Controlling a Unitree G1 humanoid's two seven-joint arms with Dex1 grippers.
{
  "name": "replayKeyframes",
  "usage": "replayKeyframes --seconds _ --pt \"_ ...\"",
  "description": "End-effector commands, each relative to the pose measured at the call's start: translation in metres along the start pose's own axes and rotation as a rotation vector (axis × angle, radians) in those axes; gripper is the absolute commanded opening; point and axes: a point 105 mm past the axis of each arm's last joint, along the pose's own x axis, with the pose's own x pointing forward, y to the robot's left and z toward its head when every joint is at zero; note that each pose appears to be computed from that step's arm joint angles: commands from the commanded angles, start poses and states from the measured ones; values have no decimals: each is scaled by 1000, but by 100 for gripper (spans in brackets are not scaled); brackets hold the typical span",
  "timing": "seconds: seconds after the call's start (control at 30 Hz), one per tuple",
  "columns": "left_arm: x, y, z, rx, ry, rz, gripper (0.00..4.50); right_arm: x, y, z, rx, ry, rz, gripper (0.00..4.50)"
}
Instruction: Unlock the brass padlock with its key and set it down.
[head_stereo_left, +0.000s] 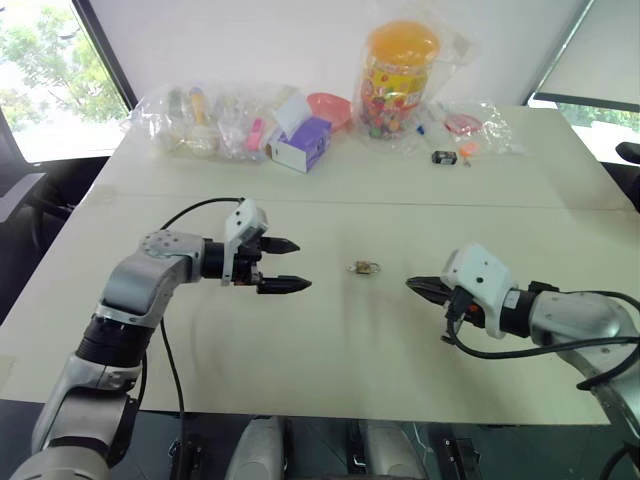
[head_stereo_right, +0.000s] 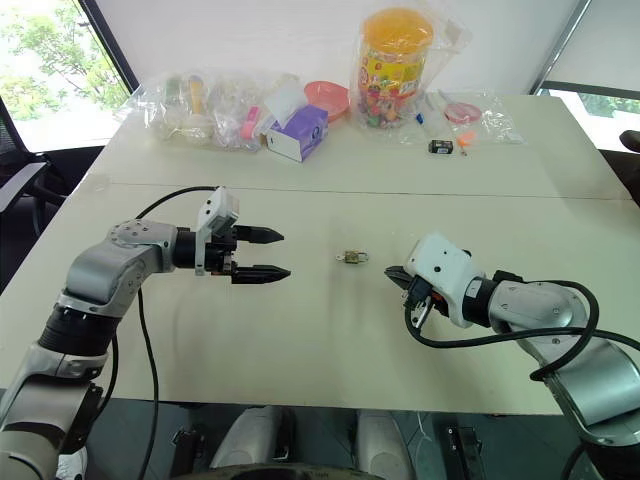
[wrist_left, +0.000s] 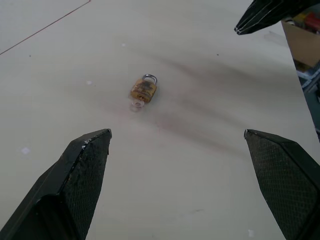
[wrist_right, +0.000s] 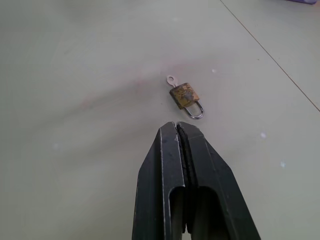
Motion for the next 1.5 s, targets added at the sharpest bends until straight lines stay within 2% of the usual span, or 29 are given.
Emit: replayKeyframes --seconds 0.03,0.07,0.17,0.4,0.6,0.83,1.37,1.5 --pt "-2 0 15 46 -45 3 446 -2 -2 4 -11 -16 29 0" --pt "-2 0 15 48 -45 4 446 -2 -2 4 -1 -18 36 0" --pt "-2 1 15 51 -58 16 450 0 -5 -2 -21 13 74 85" --pt "3 -2 4 51 -48 7 450 18 -24 -9 -35 15 111 444" --pt "5 2 4 61 -47 7 450 54 -33 -22 5 0 175 444" --pt "3 1 0 81 -43 29 450 97 -58 -39 15 32 177 444" --pt "1 1 3 93 -69 78 450 131 -45 -31 70 -42 269 444" --pt "1 1 2 94 -64 77 450 135 -39 -36 62 -31 280 444"
